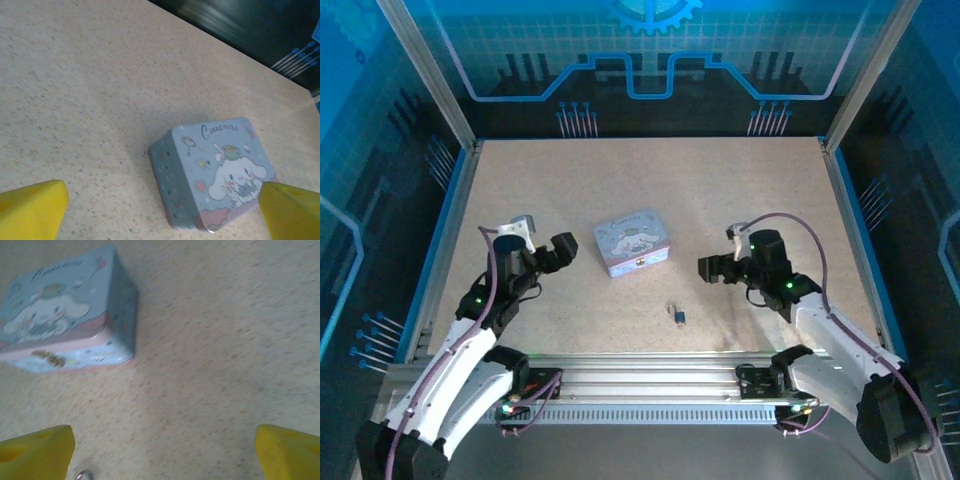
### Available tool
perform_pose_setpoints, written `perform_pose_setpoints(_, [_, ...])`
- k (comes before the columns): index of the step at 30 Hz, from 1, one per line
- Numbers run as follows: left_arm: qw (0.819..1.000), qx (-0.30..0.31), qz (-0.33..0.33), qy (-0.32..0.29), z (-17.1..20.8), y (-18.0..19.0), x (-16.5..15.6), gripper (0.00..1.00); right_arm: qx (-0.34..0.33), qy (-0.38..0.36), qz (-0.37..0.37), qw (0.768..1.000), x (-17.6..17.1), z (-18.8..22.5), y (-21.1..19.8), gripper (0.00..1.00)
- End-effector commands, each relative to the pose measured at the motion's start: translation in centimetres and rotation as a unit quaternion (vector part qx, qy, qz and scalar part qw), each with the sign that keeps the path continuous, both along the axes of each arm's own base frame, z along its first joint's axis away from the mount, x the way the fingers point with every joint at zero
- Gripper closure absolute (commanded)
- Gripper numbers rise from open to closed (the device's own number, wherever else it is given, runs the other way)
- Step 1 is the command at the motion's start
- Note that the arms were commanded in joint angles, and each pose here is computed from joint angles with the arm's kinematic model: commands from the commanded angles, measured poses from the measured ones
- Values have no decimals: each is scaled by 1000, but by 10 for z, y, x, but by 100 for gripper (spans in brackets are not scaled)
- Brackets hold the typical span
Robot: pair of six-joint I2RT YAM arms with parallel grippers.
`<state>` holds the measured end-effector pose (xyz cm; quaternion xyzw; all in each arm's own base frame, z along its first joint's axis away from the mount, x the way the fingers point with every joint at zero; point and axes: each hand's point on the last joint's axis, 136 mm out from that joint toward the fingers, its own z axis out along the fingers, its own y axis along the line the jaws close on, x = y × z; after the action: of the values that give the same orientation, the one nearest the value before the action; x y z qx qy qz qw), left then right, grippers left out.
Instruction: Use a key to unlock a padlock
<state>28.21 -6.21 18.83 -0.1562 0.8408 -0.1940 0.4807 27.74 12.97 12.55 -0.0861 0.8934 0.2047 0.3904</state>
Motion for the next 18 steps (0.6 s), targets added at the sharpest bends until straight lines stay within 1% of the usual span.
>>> perform_pose_setpoints(1, [994,78,39,-63,28,25,13,1,-10,-40,-44,998,18,8,-25,0])
perform_pose_setpoints(6, [976,163,81,-119,36,49,23,1,-4,-71,-97,993,41,14,-53,0])
perform_pose_setpoints(9, [967,193,81,-145,29,52,28,1,-3,-78,-117,990,56,15,-66,0])
perform_pose_setpoints(11, [964,206,76,-153,21,52,31,1,-16,-87,-120,989,66,15,-70,0])
perform_pose_setpoints(15, [963,223,77,-130,-5,58,36,1,-12,-94,-126,987,87,17,-76,0])
perform_pose_setpoints(18, [965,229,74,-105,-23,62,42,1,-44,-102,-116,987,99,19,-79,0])
